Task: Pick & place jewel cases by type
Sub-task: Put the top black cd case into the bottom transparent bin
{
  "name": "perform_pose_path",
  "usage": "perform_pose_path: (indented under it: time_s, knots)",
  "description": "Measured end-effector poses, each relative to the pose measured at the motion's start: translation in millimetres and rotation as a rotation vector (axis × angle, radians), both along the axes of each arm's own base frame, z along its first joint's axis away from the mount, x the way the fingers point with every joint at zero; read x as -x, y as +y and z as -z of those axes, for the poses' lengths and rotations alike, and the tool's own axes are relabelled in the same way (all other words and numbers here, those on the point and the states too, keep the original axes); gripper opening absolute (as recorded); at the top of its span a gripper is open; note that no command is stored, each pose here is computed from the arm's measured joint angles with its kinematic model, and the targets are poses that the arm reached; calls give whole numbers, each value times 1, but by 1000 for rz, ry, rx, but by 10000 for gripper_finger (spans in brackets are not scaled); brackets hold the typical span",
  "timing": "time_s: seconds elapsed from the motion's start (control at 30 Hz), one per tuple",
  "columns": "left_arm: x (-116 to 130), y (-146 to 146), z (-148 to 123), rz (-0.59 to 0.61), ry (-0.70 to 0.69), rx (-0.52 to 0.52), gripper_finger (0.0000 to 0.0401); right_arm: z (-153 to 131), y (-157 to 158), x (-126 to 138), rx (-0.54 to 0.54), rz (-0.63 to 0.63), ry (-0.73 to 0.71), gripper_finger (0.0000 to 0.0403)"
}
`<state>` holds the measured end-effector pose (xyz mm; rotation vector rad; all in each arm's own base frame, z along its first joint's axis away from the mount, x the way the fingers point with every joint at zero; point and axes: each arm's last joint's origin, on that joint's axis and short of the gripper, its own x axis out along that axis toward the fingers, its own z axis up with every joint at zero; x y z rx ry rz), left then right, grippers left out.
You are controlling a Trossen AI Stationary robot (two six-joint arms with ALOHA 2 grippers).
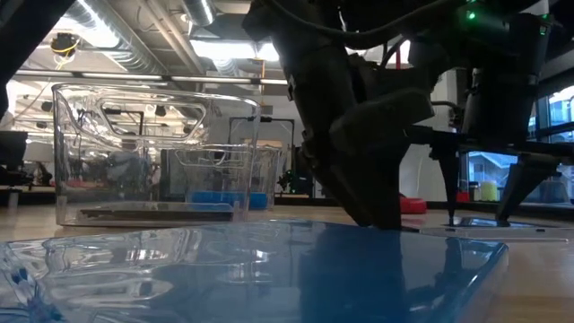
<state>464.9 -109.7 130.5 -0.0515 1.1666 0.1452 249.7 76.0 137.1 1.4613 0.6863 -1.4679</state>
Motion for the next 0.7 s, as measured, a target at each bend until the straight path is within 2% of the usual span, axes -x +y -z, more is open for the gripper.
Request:
perform_pose_path:
  time_s: [0.23, 0.47, 0.57, 0.7]
  knots:
    - [1, 0, 0, 5, 9, -2, 271, -13, -3, 19, 60, -17, 112, 211]
    - [2, -3, 0, 24, 6, -41, 271, -37, -3, 24, 115, -198, 21, 211]
    - [3, -6, 0, 63, 3, -95, 271, -48, -4, 29, 132, -382, 20, 211]
    - [3, -9, 0, 79, 3, -116, 271, -58, -6, 36, 175, -749, 100, 211]
